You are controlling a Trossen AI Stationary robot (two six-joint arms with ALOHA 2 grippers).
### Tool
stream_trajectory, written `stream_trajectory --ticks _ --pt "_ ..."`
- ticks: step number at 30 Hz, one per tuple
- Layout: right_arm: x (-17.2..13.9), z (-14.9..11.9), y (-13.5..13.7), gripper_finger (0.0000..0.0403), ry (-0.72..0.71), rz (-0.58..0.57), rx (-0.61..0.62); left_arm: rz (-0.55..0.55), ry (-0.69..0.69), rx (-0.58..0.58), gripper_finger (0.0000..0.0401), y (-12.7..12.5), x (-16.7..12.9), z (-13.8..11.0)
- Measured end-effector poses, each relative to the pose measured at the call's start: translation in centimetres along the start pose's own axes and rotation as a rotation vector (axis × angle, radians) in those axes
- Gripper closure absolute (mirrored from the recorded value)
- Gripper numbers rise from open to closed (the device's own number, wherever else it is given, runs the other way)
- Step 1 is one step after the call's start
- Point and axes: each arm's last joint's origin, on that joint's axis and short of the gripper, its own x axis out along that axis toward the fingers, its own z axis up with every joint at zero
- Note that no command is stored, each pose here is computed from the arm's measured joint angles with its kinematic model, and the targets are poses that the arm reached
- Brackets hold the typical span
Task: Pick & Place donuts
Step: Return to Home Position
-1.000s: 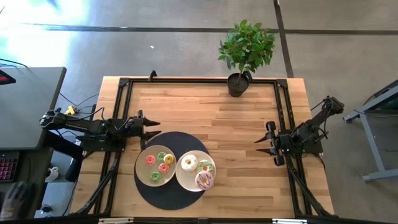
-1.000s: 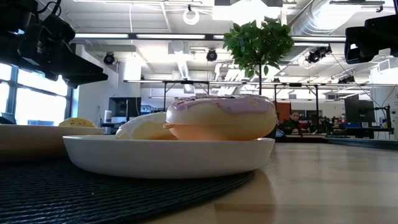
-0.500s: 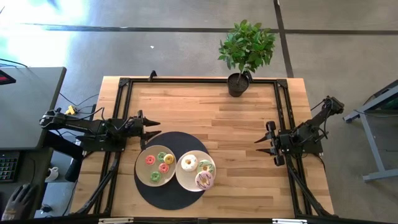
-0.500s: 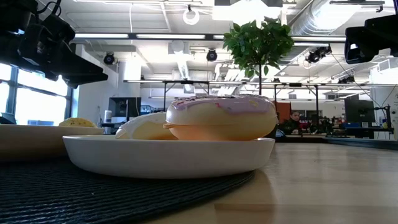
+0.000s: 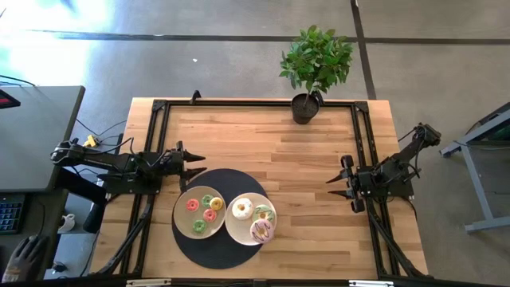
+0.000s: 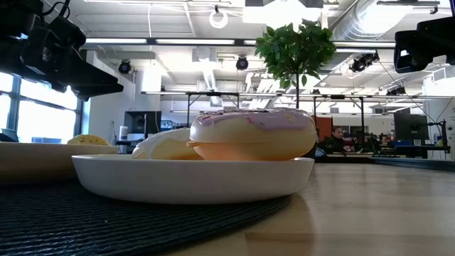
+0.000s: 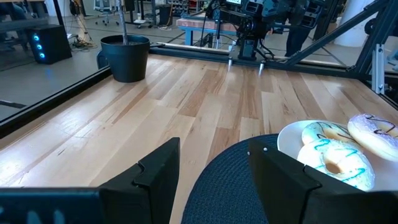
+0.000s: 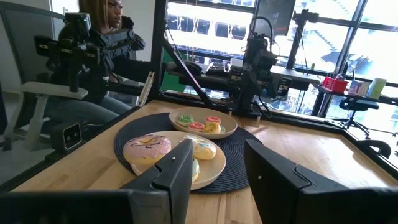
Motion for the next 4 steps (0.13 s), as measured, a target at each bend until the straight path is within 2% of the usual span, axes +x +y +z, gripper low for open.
stream_trajectory --ticks 4 --pt "0.0 0.0 0.0 0.0262 0.0 0.0 -0.001 0.001 0.0 0.0 0.0213 0.0 0.0 0.0"
